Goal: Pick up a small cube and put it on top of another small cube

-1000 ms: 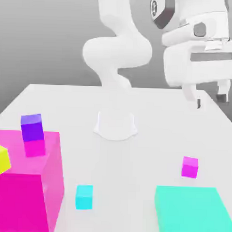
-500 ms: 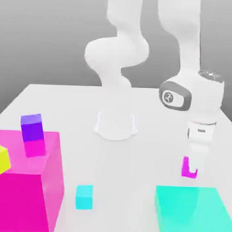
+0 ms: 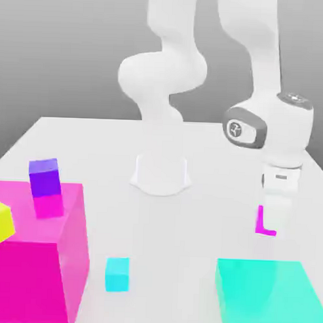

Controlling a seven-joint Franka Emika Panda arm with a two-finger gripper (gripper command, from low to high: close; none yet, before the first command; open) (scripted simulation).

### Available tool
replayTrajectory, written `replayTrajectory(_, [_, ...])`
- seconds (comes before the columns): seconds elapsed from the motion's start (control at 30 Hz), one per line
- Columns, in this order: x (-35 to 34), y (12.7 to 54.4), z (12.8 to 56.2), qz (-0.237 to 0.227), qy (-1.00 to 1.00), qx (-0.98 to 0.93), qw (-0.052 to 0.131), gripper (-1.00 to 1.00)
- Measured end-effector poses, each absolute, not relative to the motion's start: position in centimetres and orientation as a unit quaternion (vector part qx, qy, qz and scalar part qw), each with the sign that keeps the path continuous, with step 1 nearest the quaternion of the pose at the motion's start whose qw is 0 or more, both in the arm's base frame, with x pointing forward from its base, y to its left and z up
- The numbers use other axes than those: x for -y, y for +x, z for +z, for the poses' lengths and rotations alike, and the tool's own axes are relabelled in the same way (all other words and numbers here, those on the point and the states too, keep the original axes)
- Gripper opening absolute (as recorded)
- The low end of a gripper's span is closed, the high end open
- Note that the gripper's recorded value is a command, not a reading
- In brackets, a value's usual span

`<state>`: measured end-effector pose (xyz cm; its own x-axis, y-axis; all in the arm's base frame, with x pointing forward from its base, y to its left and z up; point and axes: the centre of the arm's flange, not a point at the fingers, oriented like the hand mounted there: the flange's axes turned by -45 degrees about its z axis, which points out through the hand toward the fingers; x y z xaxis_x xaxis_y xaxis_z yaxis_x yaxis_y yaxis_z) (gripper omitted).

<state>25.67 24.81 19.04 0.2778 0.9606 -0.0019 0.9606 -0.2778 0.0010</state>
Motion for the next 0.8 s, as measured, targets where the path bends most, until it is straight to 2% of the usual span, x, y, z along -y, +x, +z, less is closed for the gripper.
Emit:
replayTrajectory(0.23, [-18.5,39.0,24.5,-0.001,0.911,-0.413,0.000,-1.00])
replayTrajectory(0.37, [-10.6,46.0,28.4,-0.001,0.960,-0.279,-0.001,-1.00])
replayTrajectory(0.47, [-3.1,49.7,31.6,0.000,0.985,-0.173,-0.002,-1.00])
replayTrajectory(0.63, [9.7,52.5,37.6,0.000,1.000,-0.008,-0.003,-1.00])
replayTrajectory(0.8, [23.4,50.7,43.9,0.001,0.987,0.159,-0.003,-1.00])
